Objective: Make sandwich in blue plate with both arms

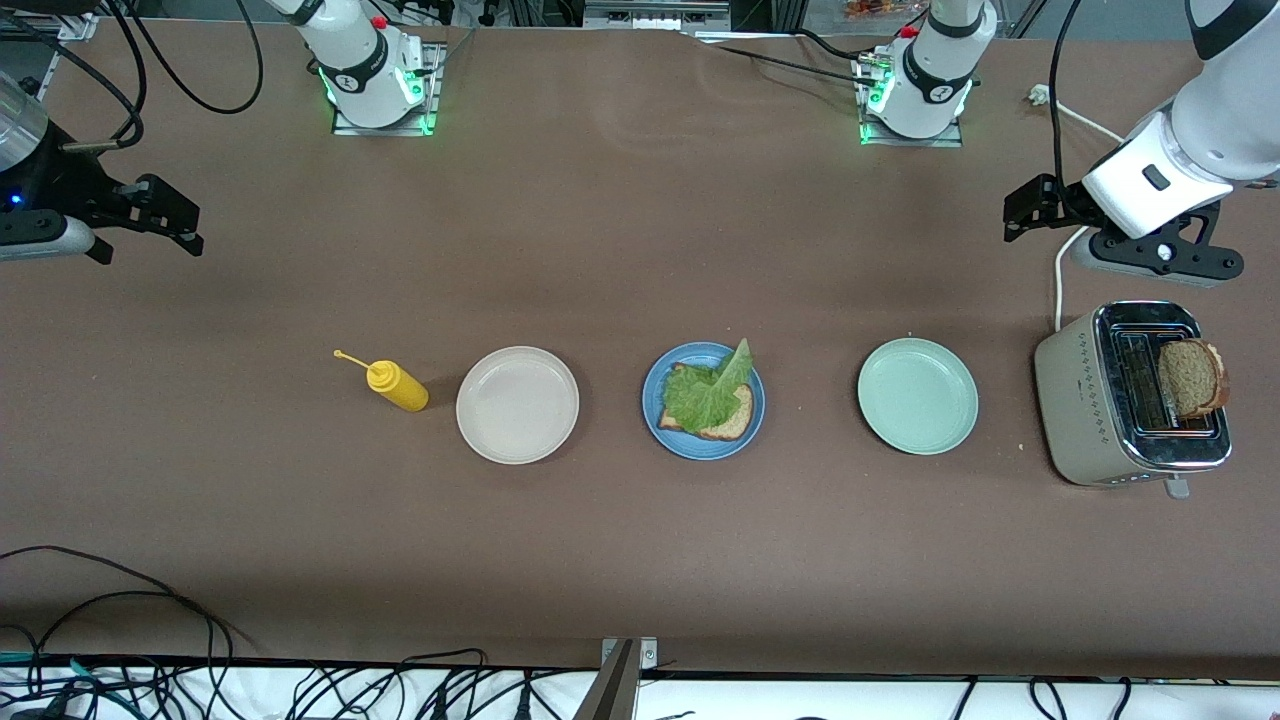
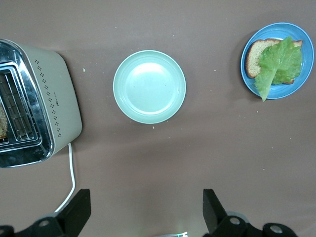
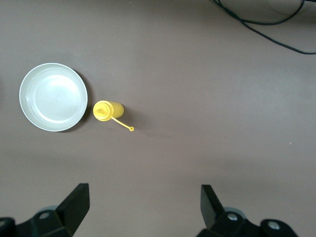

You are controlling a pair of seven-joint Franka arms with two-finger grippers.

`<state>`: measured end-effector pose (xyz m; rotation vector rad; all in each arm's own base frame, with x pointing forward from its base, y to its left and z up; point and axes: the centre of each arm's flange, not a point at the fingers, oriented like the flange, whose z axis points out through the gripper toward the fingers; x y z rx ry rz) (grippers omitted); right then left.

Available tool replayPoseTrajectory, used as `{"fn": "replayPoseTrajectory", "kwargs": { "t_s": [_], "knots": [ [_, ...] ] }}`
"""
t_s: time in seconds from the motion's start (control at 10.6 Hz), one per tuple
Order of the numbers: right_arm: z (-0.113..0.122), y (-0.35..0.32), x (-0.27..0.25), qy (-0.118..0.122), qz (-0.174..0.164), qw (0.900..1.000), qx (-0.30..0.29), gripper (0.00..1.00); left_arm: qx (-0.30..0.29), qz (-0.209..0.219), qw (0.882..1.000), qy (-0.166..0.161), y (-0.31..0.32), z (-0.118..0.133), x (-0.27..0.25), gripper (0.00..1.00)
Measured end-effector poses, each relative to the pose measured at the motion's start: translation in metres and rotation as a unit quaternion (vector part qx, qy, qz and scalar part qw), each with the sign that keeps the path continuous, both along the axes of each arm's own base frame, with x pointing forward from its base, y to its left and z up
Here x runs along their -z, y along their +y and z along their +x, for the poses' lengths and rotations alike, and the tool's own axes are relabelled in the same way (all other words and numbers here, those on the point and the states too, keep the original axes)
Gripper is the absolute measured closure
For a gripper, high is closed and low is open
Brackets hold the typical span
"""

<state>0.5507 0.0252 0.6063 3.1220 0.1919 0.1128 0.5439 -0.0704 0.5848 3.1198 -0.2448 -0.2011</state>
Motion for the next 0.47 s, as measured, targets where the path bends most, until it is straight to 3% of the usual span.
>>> {"fn": "replayPoseTrajectory", "kwargs": {
  "t_s": [0.47],
  "knots": [
    [0.0002,-0.0003,-0.0025,-0.002,-0.001,1.000,0.002,0.00,0.000,0.000,1.000,0.000,0.0000,0.0000,0.0000,0.00]
  ]
}}
